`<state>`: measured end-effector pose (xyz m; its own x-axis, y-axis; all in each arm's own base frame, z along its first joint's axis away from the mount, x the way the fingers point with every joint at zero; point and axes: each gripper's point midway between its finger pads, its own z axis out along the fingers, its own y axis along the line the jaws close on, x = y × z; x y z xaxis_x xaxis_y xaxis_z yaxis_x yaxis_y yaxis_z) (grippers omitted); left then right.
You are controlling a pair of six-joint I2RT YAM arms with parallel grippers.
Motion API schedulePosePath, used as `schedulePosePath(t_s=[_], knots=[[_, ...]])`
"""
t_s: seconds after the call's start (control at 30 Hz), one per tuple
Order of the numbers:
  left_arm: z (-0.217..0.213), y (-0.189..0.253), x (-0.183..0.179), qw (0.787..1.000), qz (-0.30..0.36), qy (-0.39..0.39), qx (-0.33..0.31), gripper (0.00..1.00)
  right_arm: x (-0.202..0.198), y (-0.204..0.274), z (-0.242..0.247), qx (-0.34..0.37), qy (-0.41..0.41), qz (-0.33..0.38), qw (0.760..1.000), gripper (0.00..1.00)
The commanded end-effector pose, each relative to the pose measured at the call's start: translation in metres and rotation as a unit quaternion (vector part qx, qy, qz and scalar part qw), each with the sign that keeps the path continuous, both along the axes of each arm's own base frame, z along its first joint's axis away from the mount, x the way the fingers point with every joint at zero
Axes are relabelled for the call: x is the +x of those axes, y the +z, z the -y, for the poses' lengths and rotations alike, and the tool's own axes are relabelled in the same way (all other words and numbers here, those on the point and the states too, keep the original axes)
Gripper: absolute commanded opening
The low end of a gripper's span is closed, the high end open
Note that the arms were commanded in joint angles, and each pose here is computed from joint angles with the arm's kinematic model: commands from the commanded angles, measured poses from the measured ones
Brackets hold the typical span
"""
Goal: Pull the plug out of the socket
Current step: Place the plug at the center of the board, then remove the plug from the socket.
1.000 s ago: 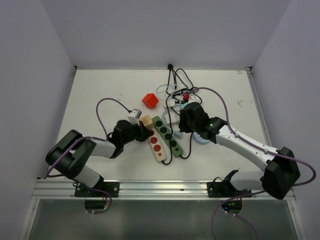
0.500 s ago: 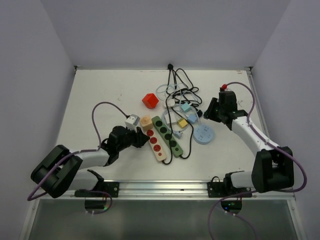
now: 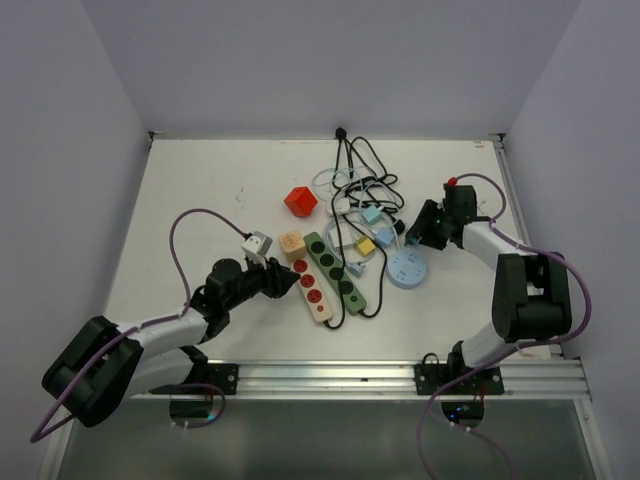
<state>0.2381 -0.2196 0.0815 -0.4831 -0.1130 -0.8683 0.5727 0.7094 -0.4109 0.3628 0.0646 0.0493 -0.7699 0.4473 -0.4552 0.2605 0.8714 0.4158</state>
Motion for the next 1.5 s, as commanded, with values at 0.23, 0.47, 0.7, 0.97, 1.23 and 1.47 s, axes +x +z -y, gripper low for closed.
schedulePosePath(t_s=[0.23, 0.47, 0.7, 0.97, 1.23, 1.47], knots=[[-0.013, 0.013, 0.007, 0.998, 0.041, 0.039, 0.003, 0.51, 0.006, 0.017, 0.005, -0.003, -0.001, 0.024, 1.0, 0.68], [-0.023, 0.02, 0.01, 0.996, 0.055, 0.066, 0.001, 0.57, -0.009, 0.048, 0.013, -0.028, -0.002, 0.058, 0.998, 0.7], [-0.036, 0.029, 0.013, 0.992, 0.071, 0.101, -0.006, 0.65, -0.026, 0.09, -0.026, -0.012, 0.058, 0.146, 0.987, 0.69], [-0.058, 0.032, 0.015, 0.983, 0.085, 0.16, -0.012, 0.66, -0.068, 0.112, -0.132, -0.022, 0.2, 0.202, 0.958, 0.67], [-0.067, 0.031, 0.018, 0.979, 0.08, 0.186, -0.009, 0.72, -0.127, 0.094, -0.235, -0.041, 0.331, 0.201, 0.921, 0.65], [-0.073, 0.031, 0.018, 0.976, 0.082, 0.202, -0.01, 0.72, -0.15, 0.046, -0.284, -0.098, 0.373, 0.175, 0.906, 0.7]])
